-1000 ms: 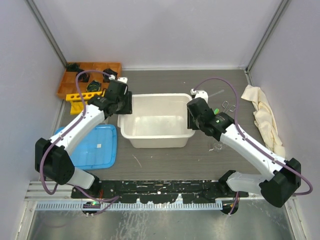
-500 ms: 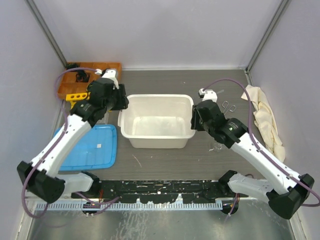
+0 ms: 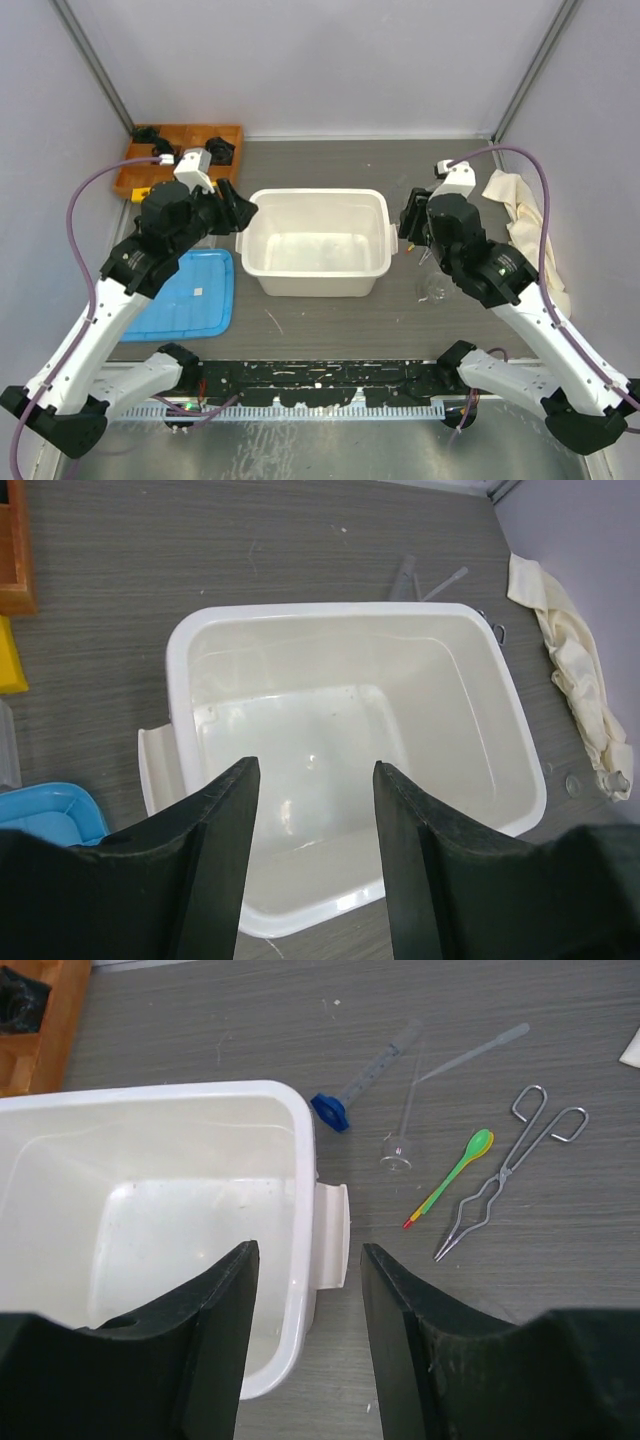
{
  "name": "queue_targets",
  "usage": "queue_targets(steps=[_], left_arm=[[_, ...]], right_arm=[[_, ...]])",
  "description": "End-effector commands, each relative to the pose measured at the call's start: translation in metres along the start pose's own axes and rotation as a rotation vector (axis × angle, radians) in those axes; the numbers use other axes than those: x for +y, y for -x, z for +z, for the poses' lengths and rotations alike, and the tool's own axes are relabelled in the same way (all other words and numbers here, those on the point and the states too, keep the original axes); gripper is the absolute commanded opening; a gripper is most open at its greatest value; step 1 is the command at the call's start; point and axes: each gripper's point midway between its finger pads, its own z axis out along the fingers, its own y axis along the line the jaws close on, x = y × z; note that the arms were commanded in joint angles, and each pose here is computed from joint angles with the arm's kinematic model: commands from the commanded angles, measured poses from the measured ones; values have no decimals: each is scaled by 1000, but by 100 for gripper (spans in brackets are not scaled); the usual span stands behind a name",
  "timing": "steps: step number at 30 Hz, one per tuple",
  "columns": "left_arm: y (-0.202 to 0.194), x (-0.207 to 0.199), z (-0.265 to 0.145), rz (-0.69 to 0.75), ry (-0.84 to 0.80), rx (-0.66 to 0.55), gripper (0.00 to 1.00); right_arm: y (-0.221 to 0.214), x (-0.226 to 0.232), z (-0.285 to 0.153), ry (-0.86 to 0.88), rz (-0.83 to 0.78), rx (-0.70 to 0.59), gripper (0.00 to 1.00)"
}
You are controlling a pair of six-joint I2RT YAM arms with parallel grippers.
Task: Organize the chemistry lab equipment
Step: Pick up the chemistry item at the center of the board.
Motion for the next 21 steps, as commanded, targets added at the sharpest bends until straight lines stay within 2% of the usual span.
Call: queue_targets(steps=[1, 5, 8, 11, 16, 21], left_arm=[[5, -7, 18, -12, -32, -28, 52], [23, -18, 50, -55, -54, -71, 54], [43, -31, 80, -106, -55, -59, 54], [54, -40, 112, -141, -12, 49, 53], [91, -73, 115, -164, -75, 79, 52], [94, -64, 123, -100, -37, 65, 52]], right_arm=[[18, 8, 20, -45, -27, -41, 52], [27, 22, 51, -47, -65, -15, 52], [54, 26, 73, -41, -44, -3, 51], [79, 19, 99, -54, 28, 75, 50], [116, -31, 93, -182, 90, 135, 49], [82, -88, 75, -310, 132, 278, 50]])
